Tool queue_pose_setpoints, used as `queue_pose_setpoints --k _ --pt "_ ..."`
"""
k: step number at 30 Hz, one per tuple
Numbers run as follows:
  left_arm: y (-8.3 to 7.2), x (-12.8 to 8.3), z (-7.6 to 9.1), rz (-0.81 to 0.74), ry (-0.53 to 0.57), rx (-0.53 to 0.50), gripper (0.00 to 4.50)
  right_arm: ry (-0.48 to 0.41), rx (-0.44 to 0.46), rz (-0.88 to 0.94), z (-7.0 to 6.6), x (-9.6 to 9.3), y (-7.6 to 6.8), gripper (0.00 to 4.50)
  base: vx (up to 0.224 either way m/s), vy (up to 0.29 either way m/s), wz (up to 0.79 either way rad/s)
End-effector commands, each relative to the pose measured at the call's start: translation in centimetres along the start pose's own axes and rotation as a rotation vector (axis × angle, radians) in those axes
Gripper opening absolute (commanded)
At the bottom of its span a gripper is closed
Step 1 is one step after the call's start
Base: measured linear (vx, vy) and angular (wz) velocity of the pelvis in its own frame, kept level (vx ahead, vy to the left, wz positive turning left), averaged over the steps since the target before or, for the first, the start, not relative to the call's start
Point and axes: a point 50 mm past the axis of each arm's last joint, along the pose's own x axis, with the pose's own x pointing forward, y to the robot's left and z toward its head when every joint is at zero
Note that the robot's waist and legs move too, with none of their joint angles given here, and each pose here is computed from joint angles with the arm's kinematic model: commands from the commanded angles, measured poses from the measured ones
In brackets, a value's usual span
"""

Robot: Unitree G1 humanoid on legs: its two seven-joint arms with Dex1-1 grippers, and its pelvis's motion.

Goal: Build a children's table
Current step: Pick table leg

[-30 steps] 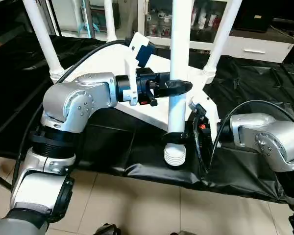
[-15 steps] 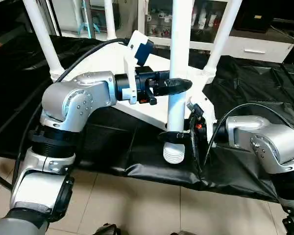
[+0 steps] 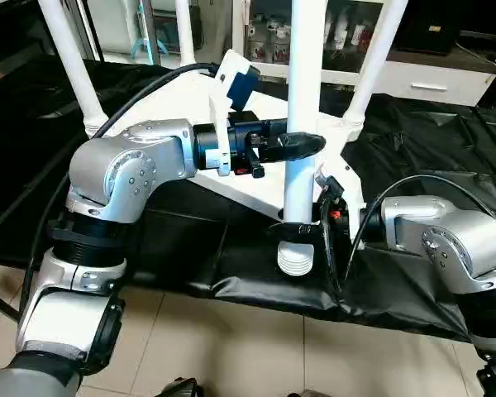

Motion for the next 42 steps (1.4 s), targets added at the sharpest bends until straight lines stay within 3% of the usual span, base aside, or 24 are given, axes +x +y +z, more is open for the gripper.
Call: queue_pose_setpoints --k 1,4,5,11,14,18,19,21,23,24,25,26,27,29,31,36,42 --pt "-0.7 0.2 0.9 -0.031 -0.004 0.047 1.75 -0.006 -0.008 -0.028 0.1 -0.4 -0.3 1.93 0.0 0.0 0.0" --pt "-0.6 0.2 0.9 -0.023 -0.005 0.043 1.75 -0.012 -0.008 -0.035 0.1 -0.3 -0.3 1.91 0.0 0.0 0.0" --pt "-0.3 0.2 0.9 0.007 -0.007 0.013 2.31 -0.025 -0.005 -0.05 0.2 -0.4 -0.5 1.89 0.0 0.0 0.0" --pt "0.7 -0.2 0.9 0.071 -0.067 -0.045 2.92 -0.095 -0.002 -0.15 0.8 -0.9 -1.3 1.87 0.0 0.0 0.0" --pt "0.9 -0.8 0.5 0.086 -0.08 -0.064 3.26 -0.163 0.018 -0.289 1.3 -1.7 -2.7 1.87 0.0 0.0 0.0" --pt "1.6 -1.9 -0.7 0.177 -0.147 -0.076 3.41 -0.301 0.067 -0.517 1.6 -3.6 -4.7 1.86 0.0 0.0 0.0" --pt "1.6 -1.9 -0.7 0.177 -0.147 -0.076 3.41 -0.301 0.067 -0.517 1.6 -3.6 -4.7 1.86 0.0 0.0 0.0" --pt "3.2 -3.4 -3.0 0.464 -0.201 -0.109 3.41 -0.401 0.033 -0.732 1.6 -5.2 -5.4 1.86 0.0 0.0 0.0" --pt "3.9 -4.6 -5.1 0.699 -0.167 -0.029 3.41 -0.505 -0.03 -0.82 1.8 -6.0 -4.8 1.86 0.0 0.0 0.0" --pt "3.9 -4.6 -5.1 0.699 -0.167 -0.029 3.41 -0.505 -0.03 -0.82 1.8 -6.0 -4.8 1.86 0.0 0.0 0.0" --pt "3.9 -5.4 -6.3 0.791 -0.16 -0.004 3.41 -0.502 -0.045 -0.837 1.5 -6.2 -4.3 1.86 0.0 0.0 0.0" --pt "3.3 -6.7 -8.1 0.933 -0.125 0.068 3.41 -0.521 0.013 -0.852 0.4 -6.2 -3.2 1.86 0.0 0.0 0.0" --pt "3.3 -6.7 -8.1 0.935 -0.124 0.069 3.41 -0.521 0.014 -0.853 0.4 -6.3 -3.2 1.86 0.0 0.0 0.0" --pt "2.0 -8.4 -10.1 1.095 -0.08 0.226 3.41 -0.579 0.074 -0.796 -0.8 -5.0 -0.5 1.86 0.0 0.0 0.0" --pt "1.3 -9.1 -11.0 1.135 -0.101 0.213 3.41 -0.529 0.044 -0.784 -1.8 -4.2 0.4 1.86 0.0 0.0 0.0" --pt "0.3 -8.8 -11.9 1.172 -0.16 0.192 3.41 -0.489 0.015 -0.833 -3.7 -3.1 0.7 1.86 0.0 0.0 0.0" --pt "0.3 -8.3 -12.2 1.184 -0.141 0.315 3.41 -0.48 0.037 -0.816 -4.0 -1.9 0.7 1.86 0.0 0.0 0.0"
